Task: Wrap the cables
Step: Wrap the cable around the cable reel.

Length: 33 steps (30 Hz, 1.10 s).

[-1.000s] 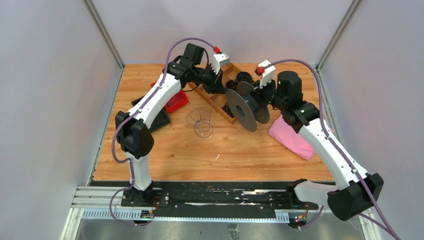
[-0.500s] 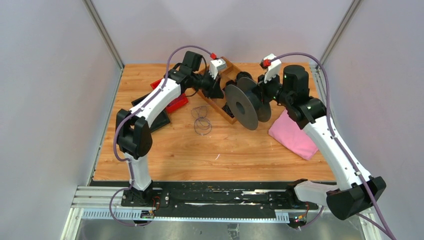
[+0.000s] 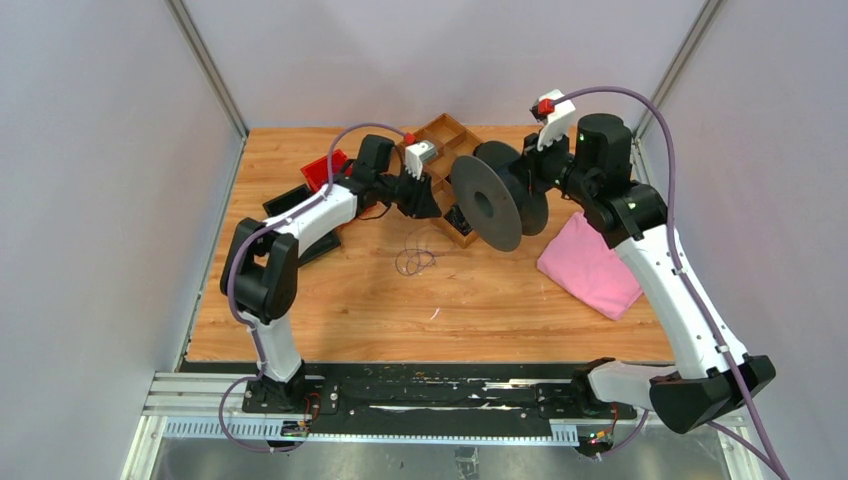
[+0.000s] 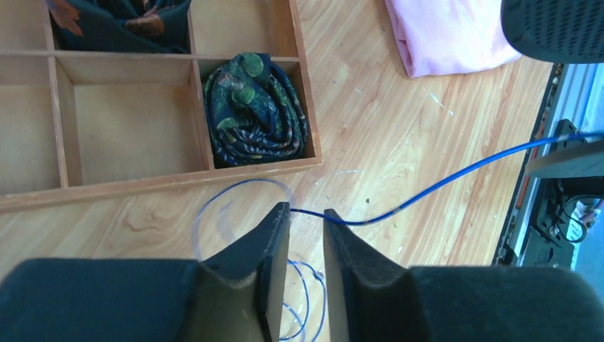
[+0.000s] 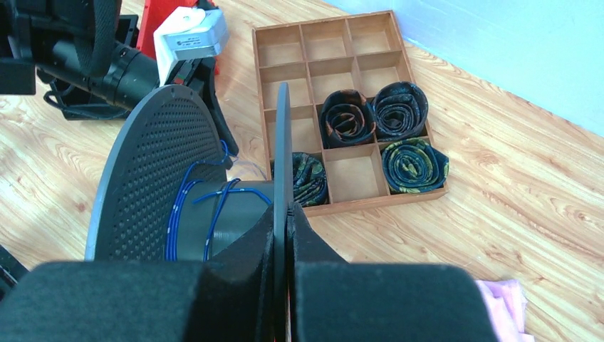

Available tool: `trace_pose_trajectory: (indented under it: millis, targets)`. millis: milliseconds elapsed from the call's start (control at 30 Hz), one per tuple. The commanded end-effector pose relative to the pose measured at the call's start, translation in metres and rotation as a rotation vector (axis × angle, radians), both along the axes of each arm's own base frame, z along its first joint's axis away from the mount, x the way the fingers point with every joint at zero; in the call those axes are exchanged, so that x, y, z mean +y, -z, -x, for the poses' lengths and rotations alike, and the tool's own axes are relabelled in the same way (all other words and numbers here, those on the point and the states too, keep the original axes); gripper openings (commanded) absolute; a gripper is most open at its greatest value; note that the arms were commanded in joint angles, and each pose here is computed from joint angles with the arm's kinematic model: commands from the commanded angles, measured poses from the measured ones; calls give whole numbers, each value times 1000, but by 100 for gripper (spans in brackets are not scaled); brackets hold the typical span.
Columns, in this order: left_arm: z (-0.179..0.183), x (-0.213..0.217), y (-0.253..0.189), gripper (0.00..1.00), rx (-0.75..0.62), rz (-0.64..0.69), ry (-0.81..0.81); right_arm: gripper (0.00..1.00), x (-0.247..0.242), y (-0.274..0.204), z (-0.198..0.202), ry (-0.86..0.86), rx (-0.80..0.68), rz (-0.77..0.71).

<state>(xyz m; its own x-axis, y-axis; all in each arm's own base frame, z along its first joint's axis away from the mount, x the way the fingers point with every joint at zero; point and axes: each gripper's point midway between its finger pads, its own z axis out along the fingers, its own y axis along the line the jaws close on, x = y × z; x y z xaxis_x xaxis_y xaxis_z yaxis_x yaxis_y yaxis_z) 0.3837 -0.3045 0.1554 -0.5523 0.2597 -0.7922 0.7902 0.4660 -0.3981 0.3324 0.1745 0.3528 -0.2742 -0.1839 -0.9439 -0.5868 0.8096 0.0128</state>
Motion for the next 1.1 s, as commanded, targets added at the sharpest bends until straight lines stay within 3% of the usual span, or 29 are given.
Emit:
trace_pose_trajectory:
  millis: [0,300,600,767,1067]
  targets:
    - [-6,1,-43,34,-164,83,-13,1,-3,-32,-4,24,-64,-54]
    - [-5,1,-31,66,-203,131,-19,1,-2,-47,3,12,-63,-77]
    - [-4,10,-14,75,-397,119,1,1,-5,-68,12,14,-76,-93]
    - [-9,8,7,72,-369,101,-1,1,-5,-77,15,8,-78,-116]
    - [-10,2,38,42,-298,84,15,1,-8,-85,11,26,-83,-129]
